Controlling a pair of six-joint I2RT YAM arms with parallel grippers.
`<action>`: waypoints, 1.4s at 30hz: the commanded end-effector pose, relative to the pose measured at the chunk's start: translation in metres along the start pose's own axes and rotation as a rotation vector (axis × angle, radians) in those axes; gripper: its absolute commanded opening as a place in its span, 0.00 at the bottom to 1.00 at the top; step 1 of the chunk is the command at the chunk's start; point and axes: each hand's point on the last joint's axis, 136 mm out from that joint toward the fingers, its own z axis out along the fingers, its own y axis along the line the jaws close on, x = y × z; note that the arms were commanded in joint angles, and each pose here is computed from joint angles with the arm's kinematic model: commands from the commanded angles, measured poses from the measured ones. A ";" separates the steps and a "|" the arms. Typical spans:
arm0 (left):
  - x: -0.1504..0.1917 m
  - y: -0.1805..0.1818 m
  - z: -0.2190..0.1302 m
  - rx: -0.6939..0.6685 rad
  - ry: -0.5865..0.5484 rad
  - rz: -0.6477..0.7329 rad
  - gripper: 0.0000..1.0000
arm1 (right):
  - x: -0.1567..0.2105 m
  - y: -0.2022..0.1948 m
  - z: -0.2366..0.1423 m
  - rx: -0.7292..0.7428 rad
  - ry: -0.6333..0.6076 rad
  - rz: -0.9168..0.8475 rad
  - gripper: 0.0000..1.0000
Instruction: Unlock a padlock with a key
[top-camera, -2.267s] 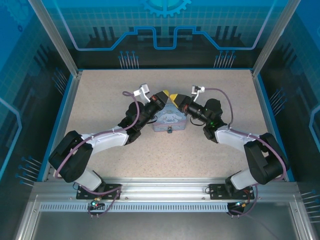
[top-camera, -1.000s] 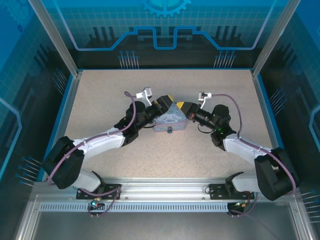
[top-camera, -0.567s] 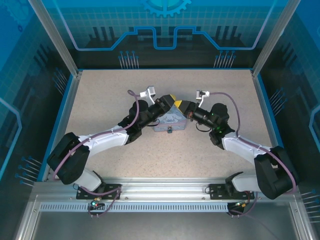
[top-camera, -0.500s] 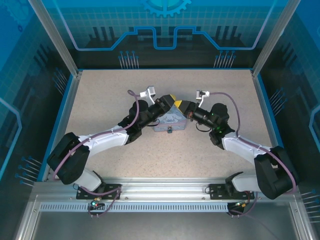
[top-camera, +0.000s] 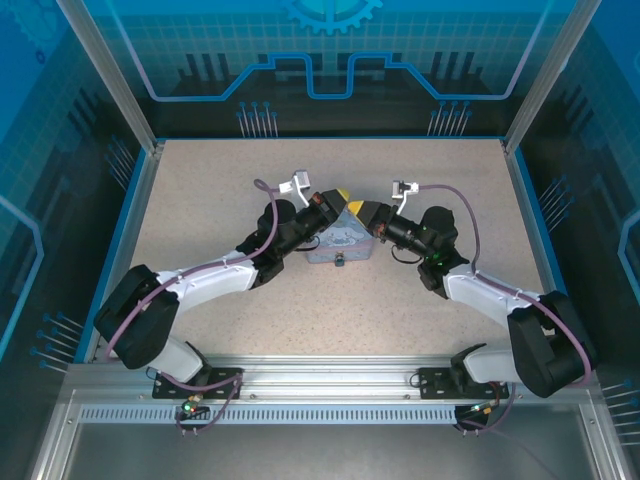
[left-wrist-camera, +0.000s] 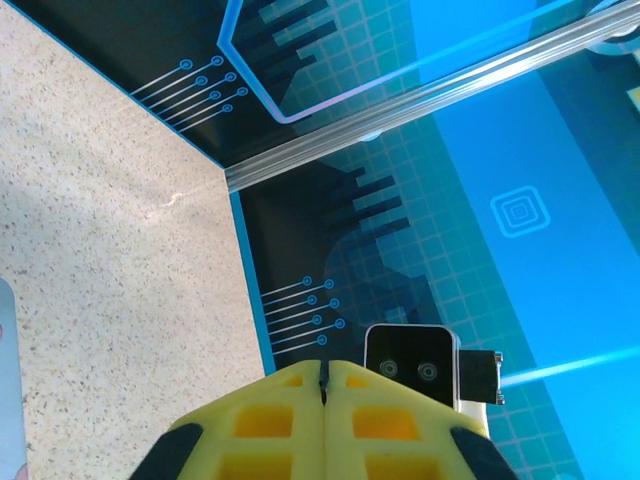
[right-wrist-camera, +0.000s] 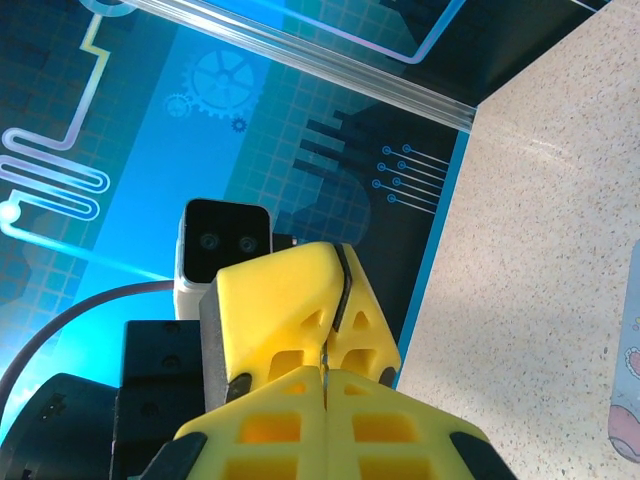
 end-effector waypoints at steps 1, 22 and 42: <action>-0.006 -0.018 0.002 0.050 -0.021 0.024 0.00 | 0.001 0.006 0.002 -0.017 0.001 -0.008 0.00; -0.009 -0.026 -0.002 0.058 -0.025 0.088 0.00 | -0.017 -0.006 -0.021 0.135 -0.087 -0.025 0.55; -0.007 -0.024 0.004 0.074 -0.040 0.045 0.00 | -0.017 0.010 0.005 0.049 -0.076 -0.029 0.39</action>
